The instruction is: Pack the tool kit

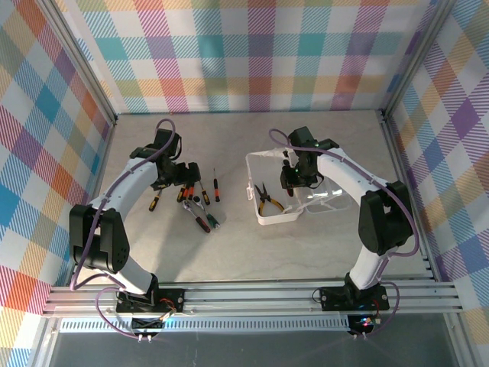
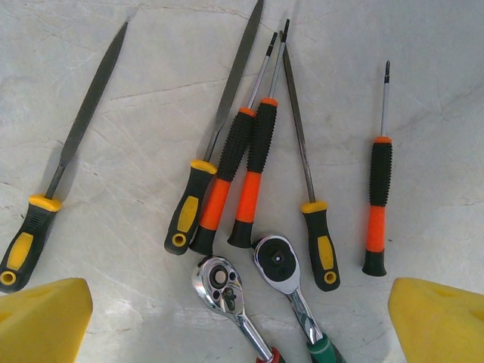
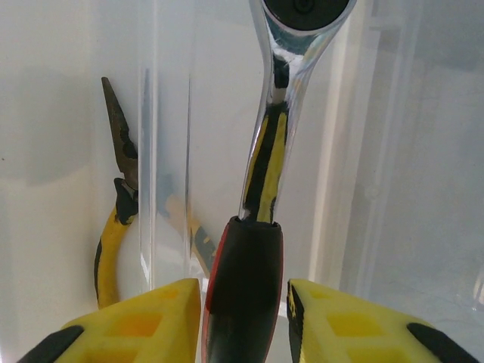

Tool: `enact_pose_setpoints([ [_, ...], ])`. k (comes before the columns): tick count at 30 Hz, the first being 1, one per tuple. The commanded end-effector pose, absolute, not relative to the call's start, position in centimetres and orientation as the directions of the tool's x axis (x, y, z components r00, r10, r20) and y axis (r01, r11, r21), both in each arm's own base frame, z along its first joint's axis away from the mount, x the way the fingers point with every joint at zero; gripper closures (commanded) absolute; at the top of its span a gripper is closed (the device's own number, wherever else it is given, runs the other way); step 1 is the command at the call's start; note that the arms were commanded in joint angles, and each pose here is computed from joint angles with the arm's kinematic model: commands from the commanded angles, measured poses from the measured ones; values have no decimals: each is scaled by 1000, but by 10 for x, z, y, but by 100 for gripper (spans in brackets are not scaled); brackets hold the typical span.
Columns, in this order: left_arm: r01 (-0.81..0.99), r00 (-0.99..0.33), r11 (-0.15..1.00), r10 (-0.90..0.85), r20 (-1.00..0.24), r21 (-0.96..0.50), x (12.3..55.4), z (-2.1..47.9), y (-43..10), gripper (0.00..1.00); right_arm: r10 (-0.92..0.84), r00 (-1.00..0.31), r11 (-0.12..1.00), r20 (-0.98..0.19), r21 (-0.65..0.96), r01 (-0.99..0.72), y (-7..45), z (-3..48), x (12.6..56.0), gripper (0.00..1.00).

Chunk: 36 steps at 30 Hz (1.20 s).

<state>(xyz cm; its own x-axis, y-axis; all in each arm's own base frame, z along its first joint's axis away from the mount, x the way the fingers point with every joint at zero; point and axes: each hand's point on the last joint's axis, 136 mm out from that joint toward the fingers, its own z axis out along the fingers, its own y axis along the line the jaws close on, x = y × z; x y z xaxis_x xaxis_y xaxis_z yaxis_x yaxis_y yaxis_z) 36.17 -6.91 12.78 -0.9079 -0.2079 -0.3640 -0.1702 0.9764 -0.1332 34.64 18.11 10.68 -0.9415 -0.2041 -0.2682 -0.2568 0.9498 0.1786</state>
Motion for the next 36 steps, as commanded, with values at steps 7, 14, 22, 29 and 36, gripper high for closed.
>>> enact_pose_setpoints([
  [7, -198, -916, 980, -193, -352, -22, 355, 120, -46, 0, -227, -921, 943, -318, 166, -290, 182, 137, 347, 52],
  [14, -246, -920, 966, -207, -334, 79, 352, 112, -22, 0, -261, -884, 928, -388, 150, -340, 182, 173, 344, 5],
  [22, -301, -914, 946, -251, -319, 118, 369, 97, 3, 1, -282, -865, 913, -416, 160, -375, 192, 185, 341, 1],
  [29, -350, -926, 921, -312, -213, 171, 370, 57, 35, 17, -292, -861, 910, -417, 157, -385, 194, 188, 341, 1],
  [36, -361, -931, 923, -349, -104, 137, 371, 21, 42, 32, -294, -860, 909, -417, 156, -386, 195, 190, 344, 1],
])
